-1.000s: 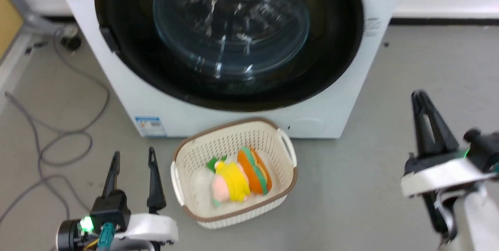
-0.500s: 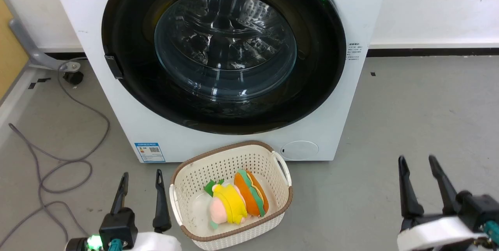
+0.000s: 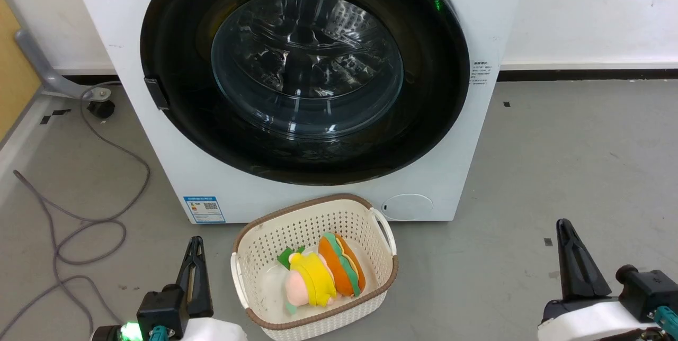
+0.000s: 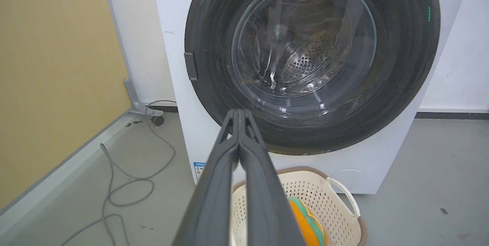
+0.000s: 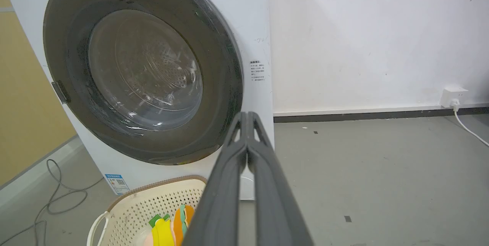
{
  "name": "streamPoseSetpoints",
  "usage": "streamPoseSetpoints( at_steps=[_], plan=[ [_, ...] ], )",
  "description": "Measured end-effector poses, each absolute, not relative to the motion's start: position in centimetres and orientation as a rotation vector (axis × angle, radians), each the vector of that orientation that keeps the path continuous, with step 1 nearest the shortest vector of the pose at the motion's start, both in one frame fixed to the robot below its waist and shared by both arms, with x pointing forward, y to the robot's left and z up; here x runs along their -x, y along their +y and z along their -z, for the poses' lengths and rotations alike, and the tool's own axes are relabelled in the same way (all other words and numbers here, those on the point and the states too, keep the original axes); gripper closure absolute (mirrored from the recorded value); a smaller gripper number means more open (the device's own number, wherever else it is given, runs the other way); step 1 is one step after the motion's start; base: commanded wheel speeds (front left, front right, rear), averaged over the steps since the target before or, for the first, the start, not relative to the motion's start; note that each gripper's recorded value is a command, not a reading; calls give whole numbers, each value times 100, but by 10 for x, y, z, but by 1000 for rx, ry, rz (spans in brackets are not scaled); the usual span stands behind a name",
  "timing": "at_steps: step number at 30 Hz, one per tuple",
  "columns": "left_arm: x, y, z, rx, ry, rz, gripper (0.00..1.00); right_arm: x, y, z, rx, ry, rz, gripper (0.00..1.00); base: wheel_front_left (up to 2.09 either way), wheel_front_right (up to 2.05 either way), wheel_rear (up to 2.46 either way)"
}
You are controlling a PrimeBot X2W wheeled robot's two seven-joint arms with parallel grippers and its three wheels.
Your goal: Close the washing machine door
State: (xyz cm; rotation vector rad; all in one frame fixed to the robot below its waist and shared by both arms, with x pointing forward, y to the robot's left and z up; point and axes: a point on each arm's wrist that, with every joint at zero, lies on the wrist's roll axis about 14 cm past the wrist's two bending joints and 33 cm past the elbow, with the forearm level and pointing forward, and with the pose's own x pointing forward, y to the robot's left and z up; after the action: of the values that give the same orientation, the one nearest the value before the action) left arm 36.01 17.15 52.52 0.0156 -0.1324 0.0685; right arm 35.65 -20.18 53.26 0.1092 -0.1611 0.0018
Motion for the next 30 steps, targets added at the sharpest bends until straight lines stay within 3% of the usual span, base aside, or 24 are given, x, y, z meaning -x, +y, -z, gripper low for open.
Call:
streamPoseSetpoints(
  at_steps=[30],
  plan=[
    [-362, 173, -522, -16, -89, -50, 100, -361, -191, -530, -78, -115, -37, 100, 0, 0, 0]
  ],
)
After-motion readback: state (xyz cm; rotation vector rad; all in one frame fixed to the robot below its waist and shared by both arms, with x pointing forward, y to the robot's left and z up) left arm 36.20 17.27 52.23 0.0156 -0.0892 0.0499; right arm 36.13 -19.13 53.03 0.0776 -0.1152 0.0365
